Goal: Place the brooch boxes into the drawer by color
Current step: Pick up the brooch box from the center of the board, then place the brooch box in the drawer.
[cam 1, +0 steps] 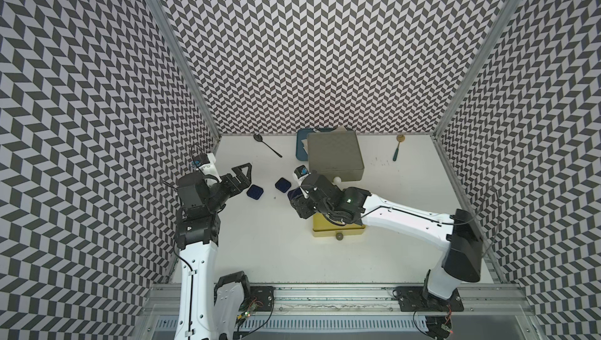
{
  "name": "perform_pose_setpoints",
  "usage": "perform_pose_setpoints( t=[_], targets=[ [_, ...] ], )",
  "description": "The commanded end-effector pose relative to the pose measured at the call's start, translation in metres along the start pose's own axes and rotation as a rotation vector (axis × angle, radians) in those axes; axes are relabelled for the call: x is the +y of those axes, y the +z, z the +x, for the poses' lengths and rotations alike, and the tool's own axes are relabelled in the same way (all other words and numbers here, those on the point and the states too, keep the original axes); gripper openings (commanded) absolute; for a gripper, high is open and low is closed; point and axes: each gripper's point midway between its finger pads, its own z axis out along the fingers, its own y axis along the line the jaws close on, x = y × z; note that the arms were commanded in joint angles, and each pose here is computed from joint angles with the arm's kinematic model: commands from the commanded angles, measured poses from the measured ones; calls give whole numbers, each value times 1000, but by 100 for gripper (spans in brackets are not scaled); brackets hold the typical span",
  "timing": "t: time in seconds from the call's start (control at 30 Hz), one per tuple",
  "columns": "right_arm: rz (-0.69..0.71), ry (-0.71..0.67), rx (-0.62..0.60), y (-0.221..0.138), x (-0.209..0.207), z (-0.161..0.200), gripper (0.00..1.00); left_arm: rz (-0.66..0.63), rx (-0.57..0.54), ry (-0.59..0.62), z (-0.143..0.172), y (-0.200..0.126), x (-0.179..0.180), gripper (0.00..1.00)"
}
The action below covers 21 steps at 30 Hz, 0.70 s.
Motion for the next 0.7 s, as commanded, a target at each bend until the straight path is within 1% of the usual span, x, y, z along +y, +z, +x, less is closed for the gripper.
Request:
perform_pose_setpoints(
  t=[0.0,0.17,0.3,0.53,0.67],
  targets=[
    [27,17,-87,-25,-9,-11,46,13,-8,58,-5,3,-19,100],
    [86,17,-70,-43,-36,14,47,55,6,77,2,6,-35,100],
    [108,45,-41,-43,-54,35,47,70,4,78,5,5,-38,100],
    [114,130,-4,-21,-76,52,47,79,18,75,8,8,-39,100],
    [102,207,61,-3,-91,58,46,66,19,75,9,8,-37,100]
  ],
)
